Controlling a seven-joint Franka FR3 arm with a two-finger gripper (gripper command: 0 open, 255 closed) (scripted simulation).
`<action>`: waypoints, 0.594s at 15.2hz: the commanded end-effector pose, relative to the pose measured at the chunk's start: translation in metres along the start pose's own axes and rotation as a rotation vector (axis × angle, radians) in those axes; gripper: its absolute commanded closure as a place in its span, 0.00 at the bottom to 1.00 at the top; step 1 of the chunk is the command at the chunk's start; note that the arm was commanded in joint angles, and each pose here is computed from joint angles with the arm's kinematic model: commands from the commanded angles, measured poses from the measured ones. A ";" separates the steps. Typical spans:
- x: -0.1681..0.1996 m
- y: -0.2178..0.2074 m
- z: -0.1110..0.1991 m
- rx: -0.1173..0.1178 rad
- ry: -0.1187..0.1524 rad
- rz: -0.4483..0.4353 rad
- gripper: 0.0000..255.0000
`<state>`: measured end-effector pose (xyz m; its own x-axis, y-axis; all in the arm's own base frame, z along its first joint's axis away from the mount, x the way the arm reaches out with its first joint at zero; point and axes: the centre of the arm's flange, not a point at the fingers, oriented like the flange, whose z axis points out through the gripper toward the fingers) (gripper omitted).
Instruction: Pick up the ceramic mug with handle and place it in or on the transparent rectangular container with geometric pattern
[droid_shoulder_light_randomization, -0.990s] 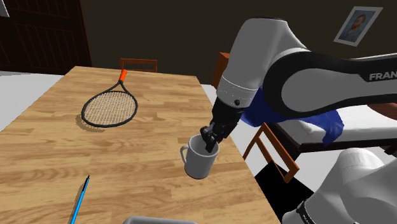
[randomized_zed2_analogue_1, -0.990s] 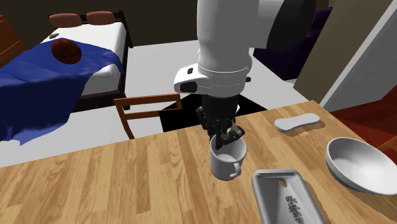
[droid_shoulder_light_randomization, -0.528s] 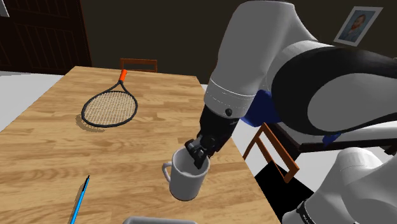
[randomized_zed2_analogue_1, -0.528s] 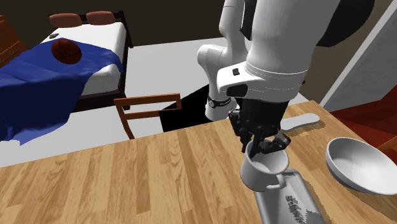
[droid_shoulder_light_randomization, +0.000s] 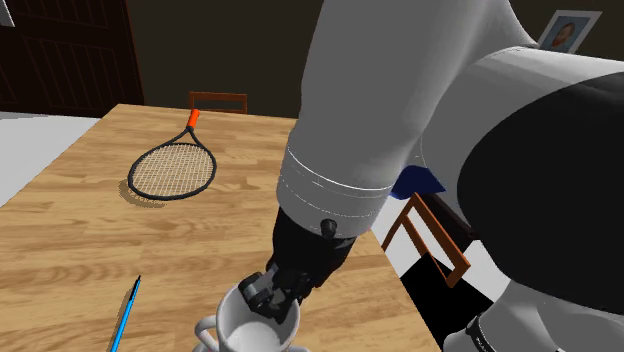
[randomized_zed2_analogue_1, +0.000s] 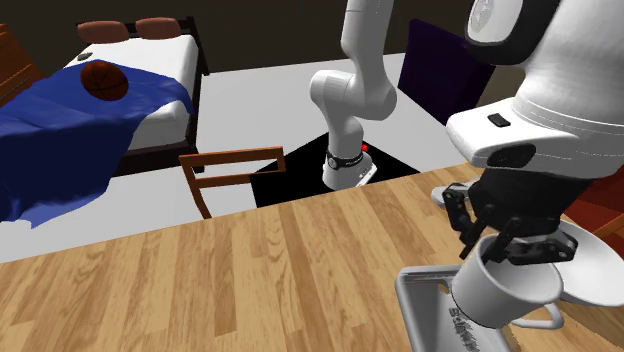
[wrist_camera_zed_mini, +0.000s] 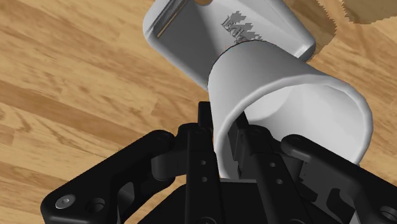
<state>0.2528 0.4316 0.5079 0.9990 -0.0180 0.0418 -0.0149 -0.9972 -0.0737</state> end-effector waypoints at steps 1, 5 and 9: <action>-0.007 -0.018 0.000 0.001 0.000 0.003 1.00; -0.008 -0.017 0.021 0.001 0.000 0.003 1.00; -0.009 -0.015 0.042 0.001 0.000 0.003 1.00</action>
<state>0.2456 0.4497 0.4724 0.9989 -0.0207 0.0412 -0.0175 -0.9971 -0.0745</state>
